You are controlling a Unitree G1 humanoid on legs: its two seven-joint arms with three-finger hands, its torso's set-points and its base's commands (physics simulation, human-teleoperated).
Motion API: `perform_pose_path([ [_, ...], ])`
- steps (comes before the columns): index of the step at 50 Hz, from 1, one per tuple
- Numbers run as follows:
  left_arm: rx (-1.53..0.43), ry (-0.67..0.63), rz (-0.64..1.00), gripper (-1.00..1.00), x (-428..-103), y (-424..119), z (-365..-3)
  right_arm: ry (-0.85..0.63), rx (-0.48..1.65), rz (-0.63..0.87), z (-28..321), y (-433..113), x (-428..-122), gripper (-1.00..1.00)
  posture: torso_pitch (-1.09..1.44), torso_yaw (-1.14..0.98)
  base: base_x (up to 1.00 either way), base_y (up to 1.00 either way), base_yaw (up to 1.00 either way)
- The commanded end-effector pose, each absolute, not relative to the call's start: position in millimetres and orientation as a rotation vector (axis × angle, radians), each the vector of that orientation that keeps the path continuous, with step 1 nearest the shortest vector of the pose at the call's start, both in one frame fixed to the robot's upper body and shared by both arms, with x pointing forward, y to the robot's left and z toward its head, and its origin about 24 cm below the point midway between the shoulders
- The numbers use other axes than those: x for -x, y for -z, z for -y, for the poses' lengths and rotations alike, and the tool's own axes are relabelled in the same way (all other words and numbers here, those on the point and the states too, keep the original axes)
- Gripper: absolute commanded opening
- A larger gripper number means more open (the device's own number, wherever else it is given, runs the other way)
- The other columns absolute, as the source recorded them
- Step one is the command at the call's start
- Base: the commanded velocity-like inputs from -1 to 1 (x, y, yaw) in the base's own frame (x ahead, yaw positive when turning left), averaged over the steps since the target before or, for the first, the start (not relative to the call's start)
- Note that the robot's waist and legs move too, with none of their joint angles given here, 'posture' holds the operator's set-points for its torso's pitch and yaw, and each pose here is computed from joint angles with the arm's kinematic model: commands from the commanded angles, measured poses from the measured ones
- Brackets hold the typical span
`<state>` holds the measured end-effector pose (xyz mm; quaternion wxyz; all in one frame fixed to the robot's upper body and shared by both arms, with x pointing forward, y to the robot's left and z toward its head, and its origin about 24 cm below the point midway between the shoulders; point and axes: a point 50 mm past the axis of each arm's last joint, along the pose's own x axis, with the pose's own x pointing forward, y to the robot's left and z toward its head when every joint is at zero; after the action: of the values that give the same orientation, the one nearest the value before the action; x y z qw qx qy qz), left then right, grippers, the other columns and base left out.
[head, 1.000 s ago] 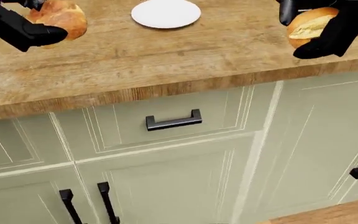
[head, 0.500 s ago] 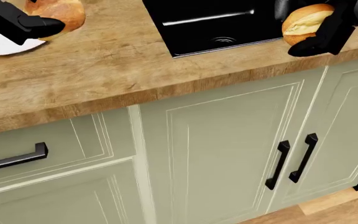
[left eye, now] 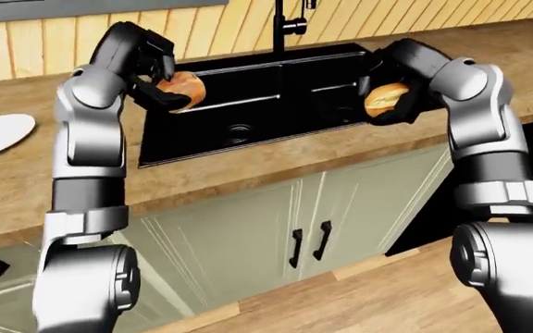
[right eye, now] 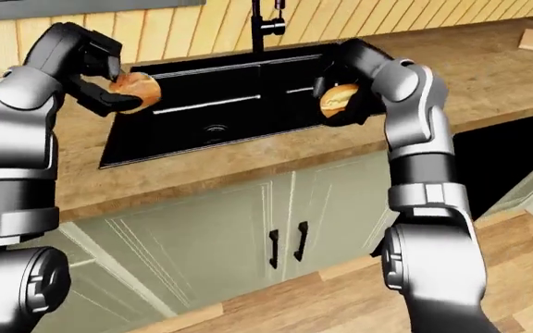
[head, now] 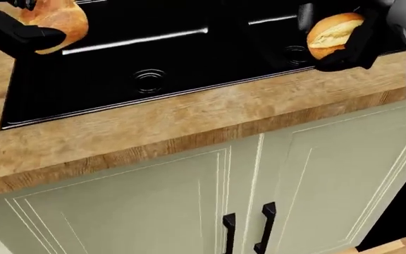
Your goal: Place all breads on the cutting board.
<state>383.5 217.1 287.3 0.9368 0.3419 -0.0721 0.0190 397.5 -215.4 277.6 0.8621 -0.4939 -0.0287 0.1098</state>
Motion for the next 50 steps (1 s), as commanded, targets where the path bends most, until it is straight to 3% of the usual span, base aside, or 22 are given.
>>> perform_pose_path([
  [1, -0.715, -0.039, 0.269, -1.0, -376.9, -316.2, -206.5, -0.138, 1.047, 0.179, 222.9, -316.0, -387.7, -1.0, 0.0, 0.0, 0.0, -0.88, 0.0],
  [19, -0.72, -0.035, 0.276, -1.0, -374.3, -320.3, -203.8, -0.137, 1.043, 0.193, 223.2, -319.6, -385.7, -1.0, 0.0, 0.0, 0.0, -0.91, 0.0],
  [50, -0.714, -0.021, 0.277, -1.0, -373.7, -311.7, -200.5, -0.155, 1.043, 0.221, 218.5, -315.7, -384.1, -1.0, 0.0, 0.0, 0.0, -0.22, 0.0],
])
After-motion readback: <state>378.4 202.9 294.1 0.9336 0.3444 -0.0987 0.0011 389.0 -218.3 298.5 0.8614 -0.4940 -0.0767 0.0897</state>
